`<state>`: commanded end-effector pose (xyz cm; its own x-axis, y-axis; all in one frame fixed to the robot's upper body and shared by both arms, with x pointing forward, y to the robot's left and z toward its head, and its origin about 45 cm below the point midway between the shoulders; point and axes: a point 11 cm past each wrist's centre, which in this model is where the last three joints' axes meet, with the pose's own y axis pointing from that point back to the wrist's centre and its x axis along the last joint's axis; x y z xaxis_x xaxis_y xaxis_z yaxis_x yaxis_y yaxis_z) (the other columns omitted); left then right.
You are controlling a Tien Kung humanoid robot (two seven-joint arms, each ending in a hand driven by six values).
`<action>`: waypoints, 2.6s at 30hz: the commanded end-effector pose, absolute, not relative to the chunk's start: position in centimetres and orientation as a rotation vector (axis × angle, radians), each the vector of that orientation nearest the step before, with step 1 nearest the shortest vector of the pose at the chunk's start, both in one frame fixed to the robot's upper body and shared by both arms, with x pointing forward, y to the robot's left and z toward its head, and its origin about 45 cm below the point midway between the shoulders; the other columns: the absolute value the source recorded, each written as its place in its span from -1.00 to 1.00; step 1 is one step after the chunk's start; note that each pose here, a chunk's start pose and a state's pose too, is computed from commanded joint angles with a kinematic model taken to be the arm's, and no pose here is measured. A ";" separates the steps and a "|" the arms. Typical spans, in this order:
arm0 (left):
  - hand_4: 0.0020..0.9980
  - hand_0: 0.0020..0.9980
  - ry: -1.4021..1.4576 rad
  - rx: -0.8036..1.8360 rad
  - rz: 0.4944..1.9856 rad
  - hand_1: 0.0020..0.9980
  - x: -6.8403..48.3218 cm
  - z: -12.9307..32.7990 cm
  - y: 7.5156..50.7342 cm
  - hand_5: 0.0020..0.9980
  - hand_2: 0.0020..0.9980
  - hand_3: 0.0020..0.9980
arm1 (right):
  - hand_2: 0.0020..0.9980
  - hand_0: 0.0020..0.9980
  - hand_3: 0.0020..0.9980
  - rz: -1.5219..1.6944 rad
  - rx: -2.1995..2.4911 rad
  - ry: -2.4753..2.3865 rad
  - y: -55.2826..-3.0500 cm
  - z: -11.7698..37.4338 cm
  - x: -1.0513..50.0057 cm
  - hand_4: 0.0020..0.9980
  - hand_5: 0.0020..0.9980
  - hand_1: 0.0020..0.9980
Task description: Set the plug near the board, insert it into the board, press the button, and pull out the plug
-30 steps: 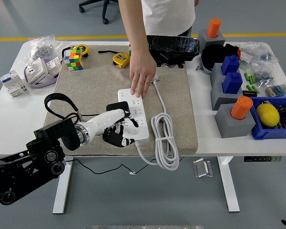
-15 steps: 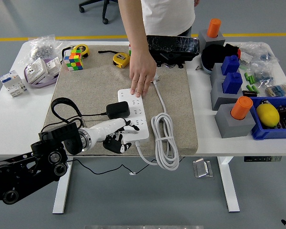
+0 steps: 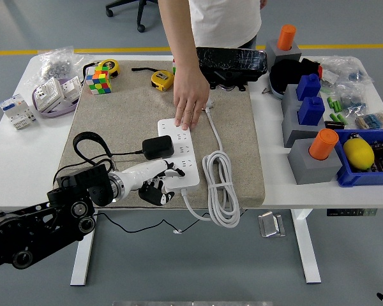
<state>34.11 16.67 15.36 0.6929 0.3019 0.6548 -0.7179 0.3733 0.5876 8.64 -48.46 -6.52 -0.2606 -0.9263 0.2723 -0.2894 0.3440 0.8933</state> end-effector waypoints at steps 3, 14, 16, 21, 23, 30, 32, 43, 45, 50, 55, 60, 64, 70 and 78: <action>0.17 -0.87 -0.481 1.000 0.687 -0.84 34.1 15.1 16.9 -1.00 -0.67 0.67 | 0.27 0.22 0.13 -0.935 1.084 -1.749 -48.5 -6.5 8.6 0.95 0.16 0.32; 0.16 -0.87 -0.466 1.002 0.663 -0.84 33.7 14.8 16.8 -1.00 -0.67 0.47 | 0.27 0.22 0.13 -0.935 1.084 -1.753 -48.5 -6.5 8.6 0.95 0.16 0.32; 0.16 -0.87 -0.447 0.940 0.682 -0.84 33.8 15.4 16.4 -1.00 -0.67 0.47 | 0.27 0.22 0.13 -0.935 1.084 -1.752 -48.5 -6.5 8.6 0.95 0.16 0.32; 0.65 -0.76 -0.369 0.747 0.764 -0.86 34.4 16.3 16.1 -0.48 -0.63 0.16 | 0.27 0.22 0.13 -0.936 1.087 -1.749 -48.3 -6.6 8.6 0.95 0.16 0.32; 0.65 -0.76 -0.345 0.681 0.807 -0.86 34.7 16.6 16.3 -0.48 -0.63 0.16 | 0.27 0.22 0.13 -0.937 1.087 -1.748 -48.3 -6.6 8.6 0.95 0.16 0.32; 0.71 -0.60 -0.261 0.446 1.033 -0.68 35.9 17.3 17.9 -0.31 -0.47 0.00 | 0.27 0.22 0.13 -0.937 1.084 -1.748 -48.4 -6.6 8.5 0.96 0.16 0.32; 0.69 -0.50 -0.228 0.378 1.106 -0.45 36.2 17.6 18.6 -0.25 -0.16 -0.03 | 0.27 0.22 0.13 -0.937 1.085 -1.749 -48.3 -6.6 8.6 0.96 0.16 0.32; 0.66 -0.48 -0.208 0.366 1.149 -0.42 36.4 17.6 19.5 -0.23 -0.13 -0.02 | 0.27 0.22 0.13 -0.938 1.086 -1.748 -48.3 -6.6 8.6 0.95 0.16 0.32; 0.66 -0.48 -0.208 0.369 1.147 -0.42 36.4 17.6 19.5 -0.23 -0.13 -0.02 | 0.27 0.22 0.13 -0.938 1.085 -1.747 -48.3 -6.6 8.6 0.96 0.16 0.32; 0.65 -0.49 -0.215 0.370 1.146 -0.41 36.4 17.7 19.5 -0.23 -0.13 -0.02 | 0.27 0.22 0.13 -0.937 1.086 -1.747 -48.3 -6.6 8.6 0.95 0.16 0.32; 0.65 -0.49 -0.226 0.379 1.133 -0.41 36.4 17.9 19.5 -0.23 -0.13 -0.02 | 0.27 0.22 0.13 -0.935 1.087 -1.747 -48.4 -6.6 8.7 0.95 0.16 0.32; 0.66 -0.50 -0.264 0.443 1.049 -0.41 36.1 18.0 19.1 -0.24 -0.12 0.05 | 0.27 0.22 0.13 -0.931 1.089 -1.743 -48.4 -6.5 8.7 0.95 0.16 0.32; 0.63 -0.56 -0.340 0.597 0.919 -0.57 35.4 18.0 18.3 -0.62 -0.24 0.31 | 0.27 0.22 0.13 -0.929 1.091 -1.740 -48.4 -6.5 8.7 0.95 0.16 0.32; 0.43 -0.66 -0.440 0.701 0.842 -0.64 35.0 17.9 17.8 -0.78 -0.46 0.52 | 0.26 0.19 0.13 -0.928 1.094 -1.735 -48.4 -6.5 8.8 0.95 0.16 0.32; 0.18 -0.77 -0.462 0.835 0.751 -0.81 34.1 16.6 17.6 -1.00 -0.63 0.71 | 0.26 0.20 0.13 -0.930 1.090 -1.737 -48.4 -6.5 8.7 0.95 0.16 0.32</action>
